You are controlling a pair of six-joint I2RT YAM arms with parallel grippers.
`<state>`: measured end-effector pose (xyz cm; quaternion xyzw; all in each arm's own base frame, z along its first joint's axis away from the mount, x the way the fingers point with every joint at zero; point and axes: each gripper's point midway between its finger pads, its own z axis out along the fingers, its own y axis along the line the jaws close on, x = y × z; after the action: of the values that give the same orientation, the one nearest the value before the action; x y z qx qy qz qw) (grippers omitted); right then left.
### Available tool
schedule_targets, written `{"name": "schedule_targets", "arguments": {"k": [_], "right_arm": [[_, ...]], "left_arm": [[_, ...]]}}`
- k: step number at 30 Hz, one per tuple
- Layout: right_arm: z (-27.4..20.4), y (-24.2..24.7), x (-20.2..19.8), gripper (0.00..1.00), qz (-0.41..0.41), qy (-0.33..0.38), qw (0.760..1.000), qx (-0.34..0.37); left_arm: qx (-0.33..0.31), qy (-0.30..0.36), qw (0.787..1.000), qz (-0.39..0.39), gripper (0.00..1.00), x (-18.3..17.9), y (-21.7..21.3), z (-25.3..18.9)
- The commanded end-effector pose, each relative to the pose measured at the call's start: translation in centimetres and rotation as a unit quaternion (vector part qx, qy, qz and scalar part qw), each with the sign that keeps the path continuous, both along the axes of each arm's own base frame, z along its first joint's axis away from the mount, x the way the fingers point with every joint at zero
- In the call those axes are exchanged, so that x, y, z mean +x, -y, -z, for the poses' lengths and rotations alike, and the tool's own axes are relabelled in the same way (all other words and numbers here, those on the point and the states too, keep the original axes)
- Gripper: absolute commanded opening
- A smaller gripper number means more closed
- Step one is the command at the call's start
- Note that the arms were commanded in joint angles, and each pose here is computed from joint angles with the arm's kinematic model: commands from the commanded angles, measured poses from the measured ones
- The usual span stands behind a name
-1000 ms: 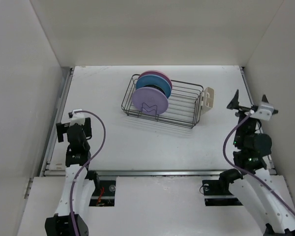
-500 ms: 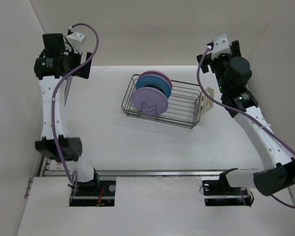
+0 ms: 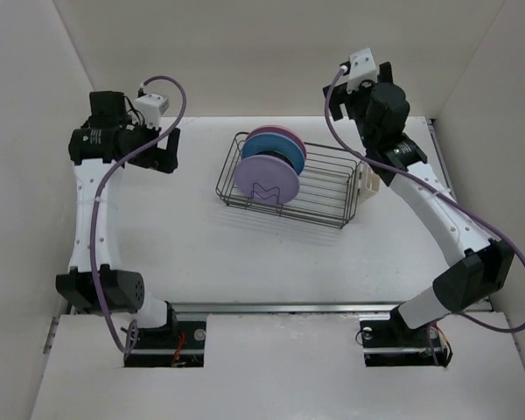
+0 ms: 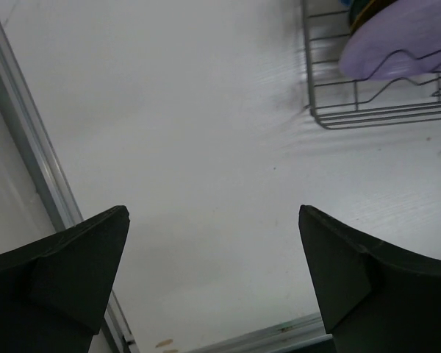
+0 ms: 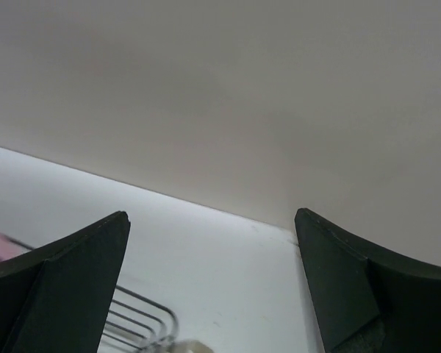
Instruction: Unload the plates from the dish rack
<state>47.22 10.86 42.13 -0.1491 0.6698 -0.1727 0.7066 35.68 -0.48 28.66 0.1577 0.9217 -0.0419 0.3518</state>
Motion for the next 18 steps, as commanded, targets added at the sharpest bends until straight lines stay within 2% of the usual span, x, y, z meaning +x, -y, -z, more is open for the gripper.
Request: {"name": "schedule_targets", "arguments": {"k": [1, 3, 5, 10, 14, 18], "right_arm": [[-2.3, -8.7, -2.3, 1.00, -0.238, -0.025, 0.962, 0.130], [1.4, -12.1, -2.8, 1.00, -0.320, -0.081, 0.935, 0.131], [5.0, -14.1, -3.3, 1.00, -0.364, -0.125, 0.912, 0.139], [12.0, -16.3, -2.8, 0.96, -0.391, -0.199, 0.888, 0.137], [15.3, -17.5, -2.3, 0.87, -0.396, -0.233, 0.877, 0.140], [17.9, -18.0, -1.8, 0.81, -0.398, -0.261, 0.868, 0.140]], "left_arm": [[-0.045, 0.069, 0.994, 0.071, 1.00, -0.2, 2.8, -2.8], [-0.065, 0.032, 0.991, 0.110, 1.00, -0.4, 4.6, -1.3], [-0.067, -0.015, 0.993, 0.100, 1.00, 0.0, 4.6, 0.6], [-0.096, -0.080, 0.988, 0.093, 1.00, 0.1, 5.6, 3.3], [-0.093, -0.082, 0.989, 0.086, 1.00, 0.4, 5.4, 5.0], [-0.094, -0.065, 0.991, 0.074, 1.00, 0.6, 5.3, 4.8]]}}
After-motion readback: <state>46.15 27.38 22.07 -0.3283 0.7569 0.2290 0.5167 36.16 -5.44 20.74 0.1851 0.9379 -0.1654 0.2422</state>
